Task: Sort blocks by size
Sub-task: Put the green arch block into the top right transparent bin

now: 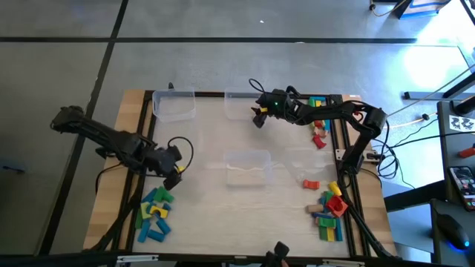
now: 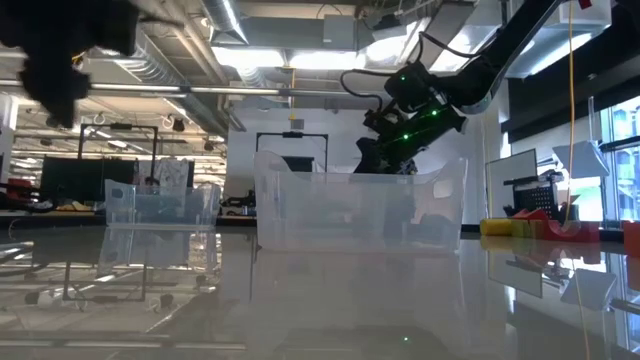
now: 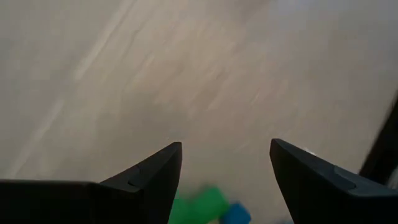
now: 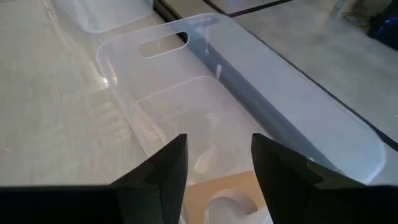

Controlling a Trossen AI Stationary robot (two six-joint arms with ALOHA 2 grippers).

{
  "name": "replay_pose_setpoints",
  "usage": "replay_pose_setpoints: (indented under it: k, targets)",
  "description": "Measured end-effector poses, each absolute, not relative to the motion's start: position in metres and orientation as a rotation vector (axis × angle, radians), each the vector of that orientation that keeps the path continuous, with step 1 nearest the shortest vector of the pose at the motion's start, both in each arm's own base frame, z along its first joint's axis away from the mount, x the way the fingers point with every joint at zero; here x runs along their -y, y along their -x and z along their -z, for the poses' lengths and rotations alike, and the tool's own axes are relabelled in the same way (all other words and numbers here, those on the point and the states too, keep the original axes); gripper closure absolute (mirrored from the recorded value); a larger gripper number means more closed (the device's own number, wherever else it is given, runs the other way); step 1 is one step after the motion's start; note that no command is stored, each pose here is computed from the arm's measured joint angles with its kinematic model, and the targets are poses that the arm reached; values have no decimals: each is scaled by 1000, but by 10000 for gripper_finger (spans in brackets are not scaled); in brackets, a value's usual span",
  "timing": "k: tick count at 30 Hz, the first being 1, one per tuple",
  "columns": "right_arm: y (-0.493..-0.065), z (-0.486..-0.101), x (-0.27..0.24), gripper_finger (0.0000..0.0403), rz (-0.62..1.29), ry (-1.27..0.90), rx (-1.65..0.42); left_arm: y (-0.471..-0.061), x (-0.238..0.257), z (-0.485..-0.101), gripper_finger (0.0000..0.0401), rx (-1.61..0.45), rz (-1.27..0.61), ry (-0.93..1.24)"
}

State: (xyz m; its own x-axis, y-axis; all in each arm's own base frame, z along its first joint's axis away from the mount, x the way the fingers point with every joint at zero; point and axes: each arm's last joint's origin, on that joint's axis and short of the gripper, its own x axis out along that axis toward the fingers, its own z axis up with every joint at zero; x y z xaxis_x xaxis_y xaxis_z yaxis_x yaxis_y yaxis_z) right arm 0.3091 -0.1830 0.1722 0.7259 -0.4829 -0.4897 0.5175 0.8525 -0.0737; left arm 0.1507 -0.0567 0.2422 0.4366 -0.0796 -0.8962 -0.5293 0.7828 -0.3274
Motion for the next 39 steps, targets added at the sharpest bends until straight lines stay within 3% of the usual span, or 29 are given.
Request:
replay_pose_setpoints:
  k: [5,20,39]
  targets:
    - [-309,-172,182,226,535,-77,-526,-148,65,-231,160,-1200,-438,702]
    - [-309,-172,182,226,535,-76,-525,-146,96,-197,160,-1422,-592,748]
    - [-309,-172,182,226,535,-74,-525,-132,99,-162,160,-1432,-611,777]
